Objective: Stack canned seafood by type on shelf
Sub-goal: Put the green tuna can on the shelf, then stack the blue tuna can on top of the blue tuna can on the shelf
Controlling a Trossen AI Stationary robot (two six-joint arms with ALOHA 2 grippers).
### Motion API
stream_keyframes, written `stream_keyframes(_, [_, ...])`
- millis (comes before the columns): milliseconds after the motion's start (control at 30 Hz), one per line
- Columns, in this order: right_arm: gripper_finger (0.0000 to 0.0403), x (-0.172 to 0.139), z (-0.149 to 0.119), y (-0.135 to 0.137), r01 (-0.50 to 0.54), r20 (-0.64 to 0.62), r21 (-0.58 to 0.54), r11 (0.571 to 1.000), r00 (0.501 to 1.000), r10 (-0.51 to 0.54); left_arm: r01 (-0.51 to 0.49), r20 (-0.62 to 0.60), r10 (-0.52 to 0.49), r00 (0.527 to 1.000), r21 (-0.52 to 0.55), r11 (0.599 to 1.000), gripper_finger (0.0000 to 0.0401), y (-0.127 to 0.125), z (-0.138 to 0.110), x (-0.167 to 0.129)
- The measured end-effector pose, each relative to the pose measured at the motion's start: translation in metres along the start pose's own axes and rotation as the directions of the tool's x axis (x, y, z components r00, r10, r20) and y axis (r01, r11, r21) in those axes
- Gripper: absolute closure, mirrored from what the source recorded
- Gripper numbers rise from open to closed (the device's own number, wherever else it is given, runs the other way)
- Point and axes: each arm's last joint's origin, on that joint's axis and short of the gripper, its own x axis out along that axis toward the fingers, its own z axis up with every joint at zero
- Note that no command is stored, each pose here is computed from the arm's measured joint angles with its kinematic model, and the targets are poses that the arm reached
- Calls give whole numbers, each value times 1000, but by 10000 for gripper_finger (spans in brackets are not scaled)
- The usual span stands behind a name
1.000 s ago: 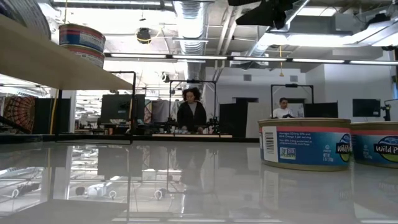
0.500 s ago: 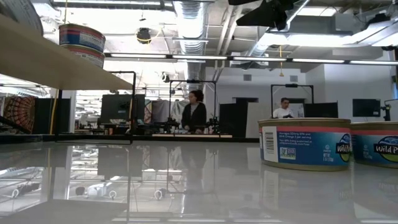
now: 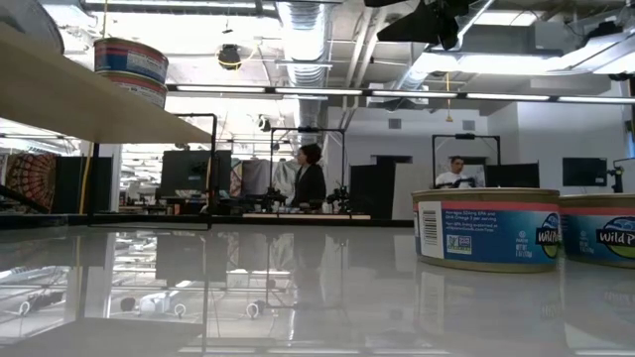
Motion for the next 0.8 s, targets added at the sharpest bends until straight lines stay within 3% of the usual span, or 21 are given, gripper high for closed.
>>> stream_keyframes(167, [65, 3, -3, 1, 0, -12, 10, 1000, 1000, 1, -12, 8, 12, 1000, 2, 1000, 101, 0, 0, 0])
stream_keyframes(333, [65, 7, -8, 3, 0, -34, 4, 1000, 999, 1, 28, 0, -28, 1000, -26, 999, 93, 2, 2, -7])
stream_keyframes(467, [65, 10, -10, 4, -1, -42, 6, 1000, 999, 1, 46, 107, -42, 993, -40, 998, 93, 5, 15, -21])
stream_keyframes(567, [65, 11, -13, 3, 13, -67, 58, 998, 998, -9, 1, 212, 2, 977, -11, 1000, 92, 3, 26, -23])
stream_keyframes(667, [65, 13, -22, -8, 98, -167, 163, 982, 983, -70, -122, 286, 128, 950, -36, 992, 92, 4, 36, -19])
stream_keyframes(733, [67, 15, -32, -24, 235, -270, 262, 936, 949, -163, -176, 305, 198, 932, -97, 980, 92, 10, 44, -15])
stream_keyframes(800, [71, 14, -42, -41, 372, -380, 275, 887, 889, -255, -189, 322, 237, 917, -173, 967, 94, 20, 54, -11])
